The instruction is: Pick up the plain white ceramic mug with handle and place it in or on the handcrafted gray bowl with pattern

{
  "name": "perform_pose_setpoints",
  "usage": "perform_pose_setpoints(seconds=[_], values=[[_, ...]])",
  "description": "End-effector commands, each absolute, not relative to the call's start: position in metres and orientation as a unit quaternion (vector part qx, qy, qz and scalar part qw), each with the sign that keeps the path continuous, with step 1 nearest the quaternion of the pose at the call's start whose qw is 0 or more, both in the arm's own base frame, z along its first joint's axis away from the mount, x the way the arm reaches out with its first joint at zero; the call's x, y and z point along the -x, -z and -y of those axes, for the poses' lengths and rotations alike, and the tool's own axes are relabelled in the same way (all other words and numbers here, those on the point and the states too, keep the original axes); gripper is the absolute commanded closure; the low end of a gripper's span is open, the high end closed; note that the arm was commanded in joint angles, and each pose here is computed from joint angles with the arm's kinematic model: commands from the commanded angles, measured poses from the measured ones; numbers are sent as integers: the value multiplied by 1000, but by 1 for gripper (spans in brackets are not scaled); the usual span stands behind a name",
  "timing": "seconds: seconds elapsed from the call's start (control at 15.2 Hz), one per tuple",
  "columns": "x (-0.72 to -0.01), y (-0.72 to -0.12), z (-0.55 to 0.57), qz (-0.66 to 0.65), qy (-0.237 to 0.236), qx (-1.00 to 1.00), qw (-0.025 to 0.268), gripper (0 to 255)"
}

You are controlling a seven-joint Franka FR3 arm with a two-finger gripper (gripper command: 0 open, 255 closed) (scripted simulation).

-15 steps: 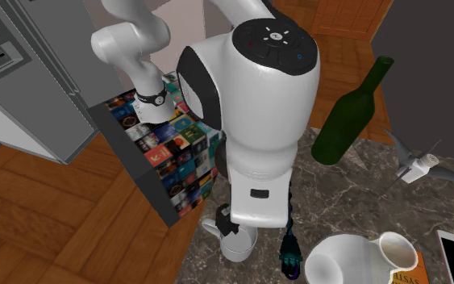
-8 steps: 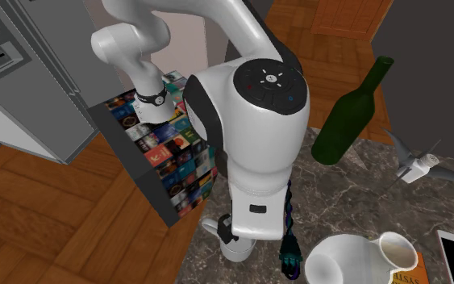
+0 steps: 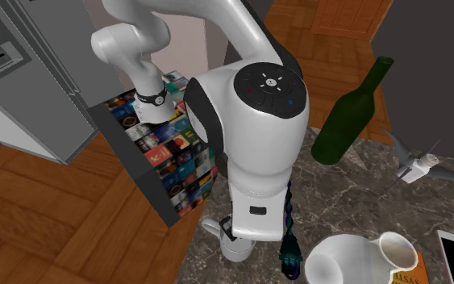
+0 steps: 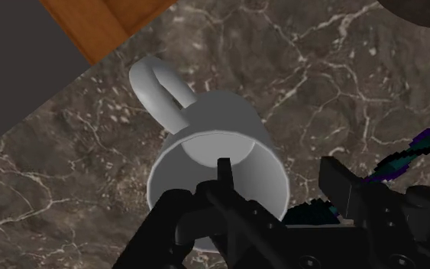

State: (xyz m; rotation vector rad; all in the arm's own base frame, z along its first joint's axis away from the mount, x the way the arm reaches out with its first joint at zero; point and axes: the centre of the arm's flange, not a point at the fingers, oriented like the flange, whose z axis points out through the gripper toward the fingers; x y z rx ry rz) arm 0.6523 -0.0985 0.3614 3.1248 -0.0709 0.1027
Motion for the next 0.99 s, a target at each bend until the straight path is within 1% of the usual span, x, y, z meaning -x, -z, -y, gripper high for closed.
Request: perform_pose_setpoints(seconds=[0.0, 0.53, 0.92], values=[[-652, -361, 98, 23, -33, -999, 7, 255], [-652, -361, 98, 23, -33, -999, 7, 255], [-652, -393, 98, 23, -33, -999, 7, 255]])
